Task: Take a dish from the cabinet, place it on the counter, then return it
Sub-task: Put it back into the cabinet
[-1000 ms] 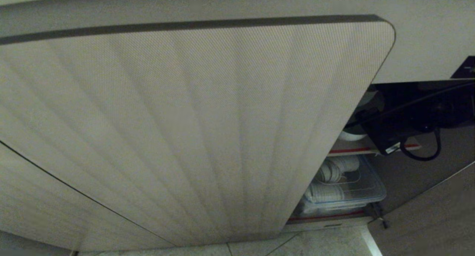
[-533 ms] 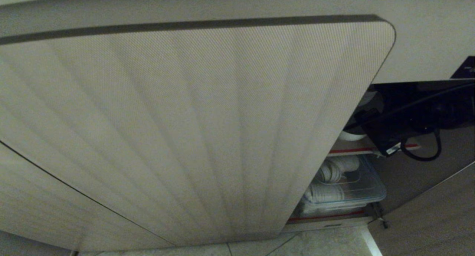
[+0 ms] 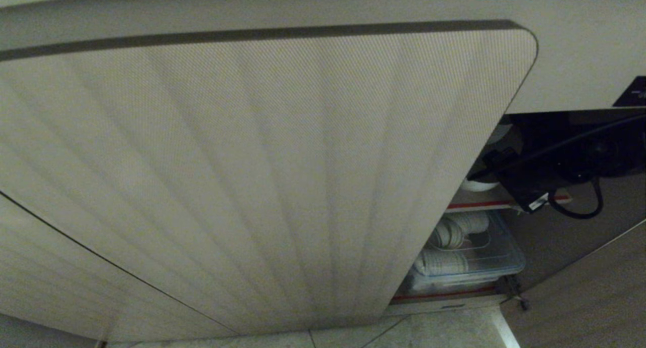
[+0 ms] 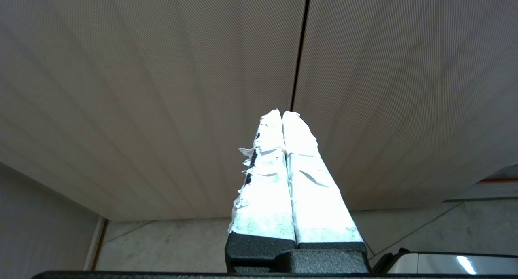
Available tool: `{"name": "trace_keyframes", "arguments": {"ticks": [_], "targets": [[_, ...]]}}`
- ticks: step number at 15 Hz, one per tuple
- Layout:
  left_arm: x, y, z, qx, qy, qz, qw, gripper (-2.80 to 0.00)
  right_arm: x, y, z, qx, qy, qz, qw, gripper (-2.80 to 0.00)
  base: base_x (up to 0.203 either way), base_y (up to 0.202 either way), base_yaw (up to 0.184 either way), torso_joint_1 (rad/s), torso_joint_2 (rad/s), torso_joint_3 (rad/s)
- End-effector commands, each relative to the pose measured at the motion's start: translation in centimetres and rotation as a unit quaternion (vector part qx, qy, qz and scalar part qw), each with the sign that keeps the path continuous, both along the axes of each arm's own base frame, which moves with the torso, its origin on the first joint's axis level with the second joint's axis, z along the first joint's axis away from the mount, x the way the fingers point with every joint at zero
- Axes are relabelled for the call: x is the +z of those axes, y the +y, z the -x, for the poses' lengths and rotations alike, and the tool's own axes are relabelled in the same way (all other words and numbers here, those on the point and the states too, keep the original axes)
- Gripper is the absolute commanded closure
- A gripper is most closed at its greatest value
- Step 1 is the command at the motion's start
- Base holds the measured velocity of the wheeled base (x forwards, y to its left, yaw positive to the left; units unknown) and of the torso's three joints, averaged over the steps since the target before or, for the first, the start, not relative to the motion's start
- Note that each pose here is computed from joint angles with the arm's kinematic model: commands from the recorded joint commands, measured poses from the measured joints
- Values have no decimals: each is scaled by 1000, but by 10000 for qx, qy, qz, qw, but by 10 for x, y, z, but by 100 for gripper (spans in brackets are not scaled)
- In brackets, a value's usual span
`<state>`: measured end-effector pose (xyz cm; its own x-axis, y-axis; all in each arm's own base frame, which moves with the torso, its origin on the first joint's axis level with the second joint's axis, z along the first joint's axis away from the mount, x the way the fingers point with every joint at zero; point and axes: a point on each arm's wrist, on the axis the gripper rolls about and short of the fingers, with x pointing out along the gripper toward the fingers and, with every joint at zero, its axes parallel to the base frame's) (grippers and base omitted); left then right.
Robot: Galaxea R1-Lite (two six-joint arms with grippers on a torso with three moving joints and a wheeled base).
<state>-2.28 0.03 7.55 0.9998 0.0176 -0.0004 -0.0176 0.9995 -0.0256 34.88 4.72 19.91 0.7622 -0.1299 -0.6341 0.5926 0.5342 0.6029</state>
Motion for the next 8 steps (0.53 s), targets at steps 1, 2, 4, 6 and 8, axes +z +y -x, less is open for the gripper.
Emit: {"name": "trace_keyframes", "arguments": {"ticks": [1,2,4,6,8], "targets": [[0,0,0,4,-2,2,10000,0,-3,0,1,-21,31,99,9999,-280,0,0,0,0,0,0],[0,0,0,4,-2,2,10000,0,-2,0,0,-16,-37,110,9999,-280,0,0,0,0,0,0],[0,0,0,4,-2,2,10000,0,-1,0,1,70,-72,211,9997,-280,0,0,0,0,0,0],[0,0,0,4,-2,2,10000,0,1,0,-1,102,-148,250,9995,-280,0,0,0,0,0,0],[0,0,0,4,-2,2,10000,0,2,0,-1,165,-209,321,9991,-280,0,0,0,0,0,0]]}}
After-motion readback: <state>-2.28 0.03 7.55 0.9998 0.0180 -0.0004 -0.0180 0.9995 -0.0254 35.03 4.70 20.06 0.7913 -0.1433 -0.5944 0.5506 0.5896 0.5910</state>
